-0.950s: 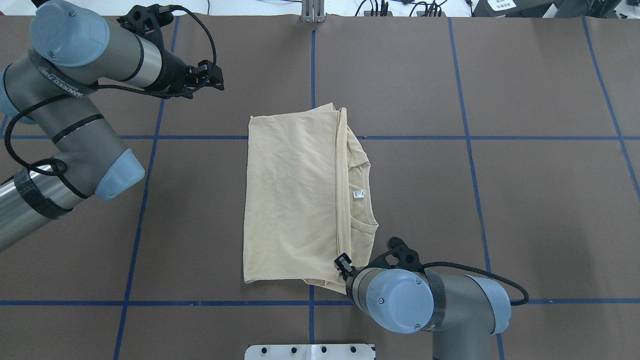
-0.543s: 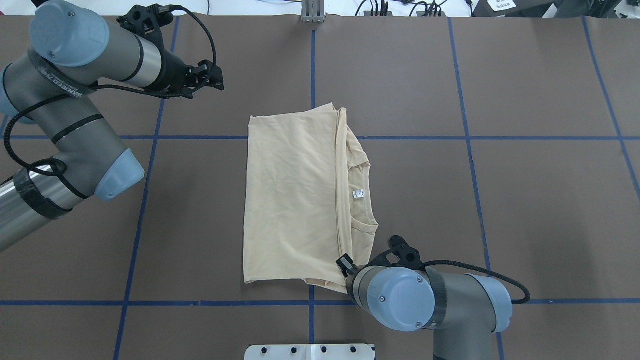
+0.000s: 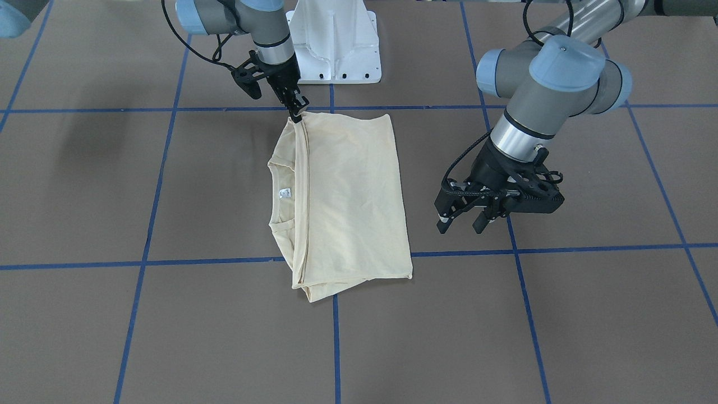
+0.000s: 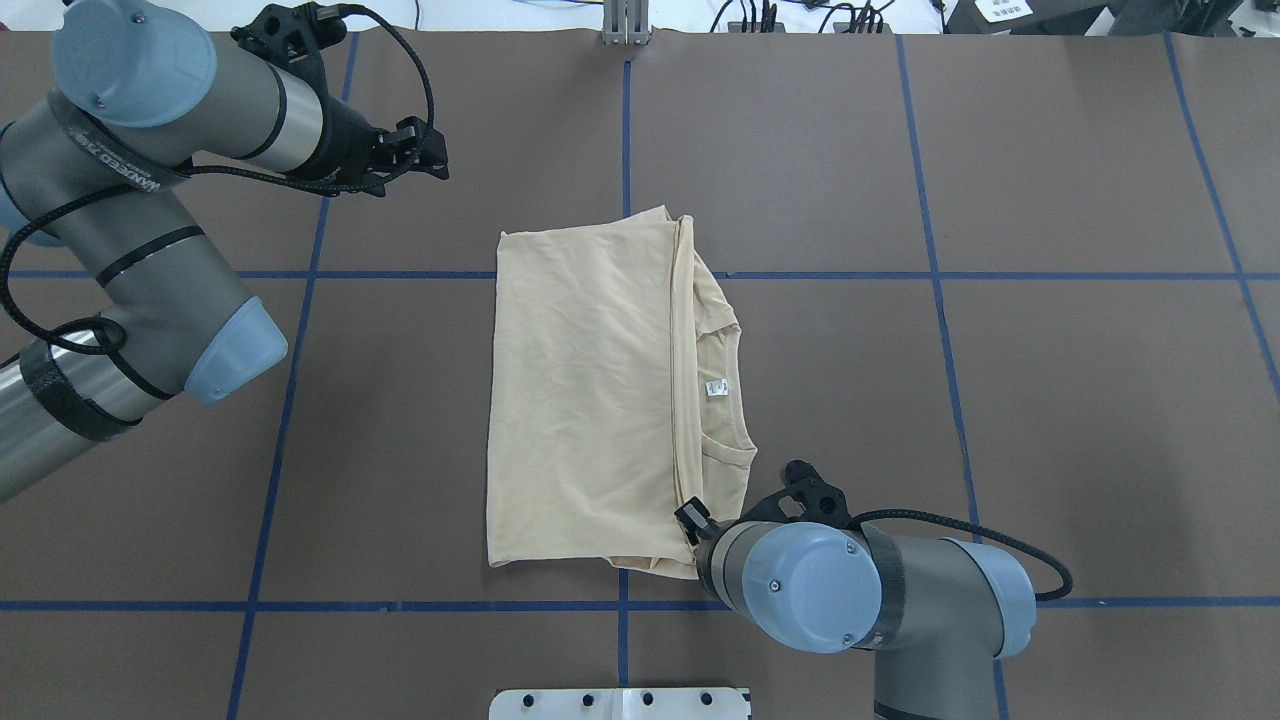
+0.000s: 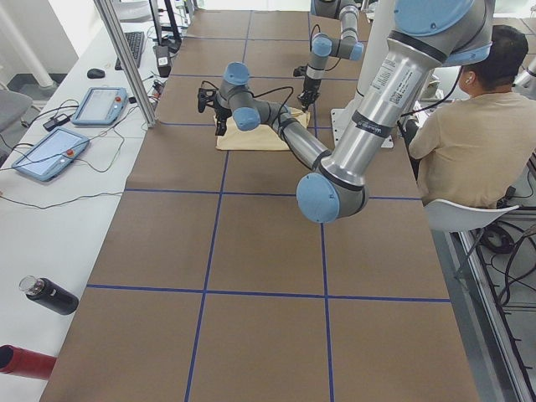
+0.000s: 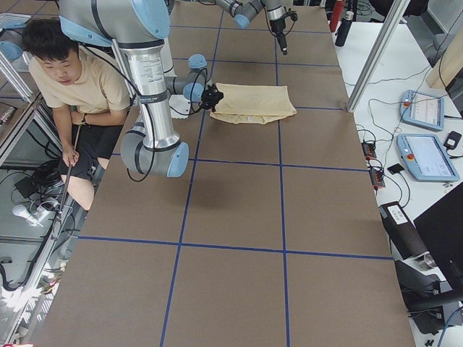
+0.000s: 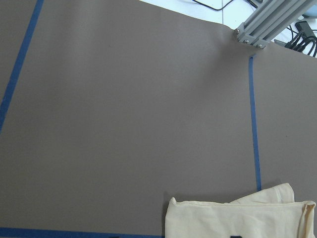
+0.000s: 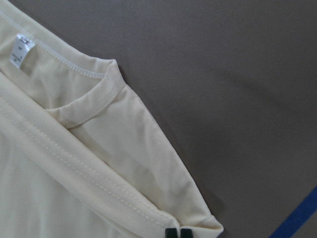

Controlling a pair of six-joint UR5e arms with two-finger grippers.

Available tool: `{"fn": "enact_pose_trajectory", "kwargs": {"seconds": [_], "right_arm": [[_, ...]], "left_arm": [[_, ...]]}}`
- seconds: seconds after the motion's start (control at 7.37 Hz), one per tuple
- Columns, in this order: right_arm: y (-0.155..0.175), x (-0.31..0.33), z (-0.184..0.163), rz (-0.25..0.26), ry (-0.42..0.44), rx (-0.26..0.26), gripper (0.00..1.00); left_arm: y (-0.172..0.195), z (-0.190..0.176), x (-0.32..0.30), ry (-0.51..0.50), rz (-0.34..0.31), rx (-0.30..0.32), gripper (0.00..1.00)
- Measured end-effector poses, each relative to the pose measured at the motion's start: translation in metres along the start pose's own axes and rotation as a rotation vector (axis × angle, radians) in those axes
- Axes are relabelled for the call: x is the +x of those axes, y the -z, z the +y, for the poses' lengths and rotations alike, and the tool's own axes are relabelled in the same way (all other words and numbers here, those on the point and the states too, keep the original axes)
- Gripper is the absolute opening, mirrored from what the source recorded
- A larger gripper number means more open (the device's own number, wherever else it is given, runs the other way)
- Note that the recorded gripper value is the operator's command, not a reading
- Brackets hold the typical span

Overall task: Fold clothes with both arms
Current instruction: 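Lower the left gripper to the shirt corner nearest the robot and grasp both near corners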

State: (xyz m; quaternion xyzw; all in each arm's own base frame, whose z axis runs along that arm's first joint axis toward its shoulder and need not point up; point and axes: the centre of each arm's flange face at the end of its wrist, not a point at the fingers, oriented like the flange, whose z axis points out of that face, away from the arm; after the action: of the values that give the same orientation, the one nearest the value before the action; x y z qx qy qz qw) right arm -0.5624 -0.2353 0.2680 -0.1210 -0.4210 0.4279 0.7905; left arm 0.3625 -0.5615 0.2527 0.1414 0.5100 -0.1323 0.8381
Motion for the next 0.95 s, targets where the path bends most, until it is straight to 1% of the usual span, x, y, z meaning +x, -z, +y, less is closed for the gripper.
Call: {"fn": "enact_pose_trajectory", "kwargs": {"seconds": [0.27, 0.41, 0.54, 0.81, 0.95], "right_arm": [[0.004, 0.003, -0.003, -0.001, -0.001, -0.003, 0.0], [0.008, 0.004, -0.005, -0.002, -0.001, -0.006, 0.0], [0.011, 0.008, -0.004, -0.001, 0.002, -0.012, 0.0], [0.01, 0.018, 0.001, 0.013, 0.011, -0.019, 0.0], [0.009, 0.021, 0.003, 0.017, 0.014, -0.021, 0.0]], "left_arm": [[0.007, 0.003, 0.004, 0.005, 0.005, 0.001, 0.79], [0.01, 0.01, 0.006, 0.026, 0.012, -0.002, 0.79], [0.01, 0.03, 0.01, 0.074, 0.022, -0.015, 0.79], [0.008, 0.107, 0.021, 0.187, 0.043, -0.052, 0.79], [0.006, 0.146, 0.024, 0.245, 0.043, -0.081, 0.79]]}}
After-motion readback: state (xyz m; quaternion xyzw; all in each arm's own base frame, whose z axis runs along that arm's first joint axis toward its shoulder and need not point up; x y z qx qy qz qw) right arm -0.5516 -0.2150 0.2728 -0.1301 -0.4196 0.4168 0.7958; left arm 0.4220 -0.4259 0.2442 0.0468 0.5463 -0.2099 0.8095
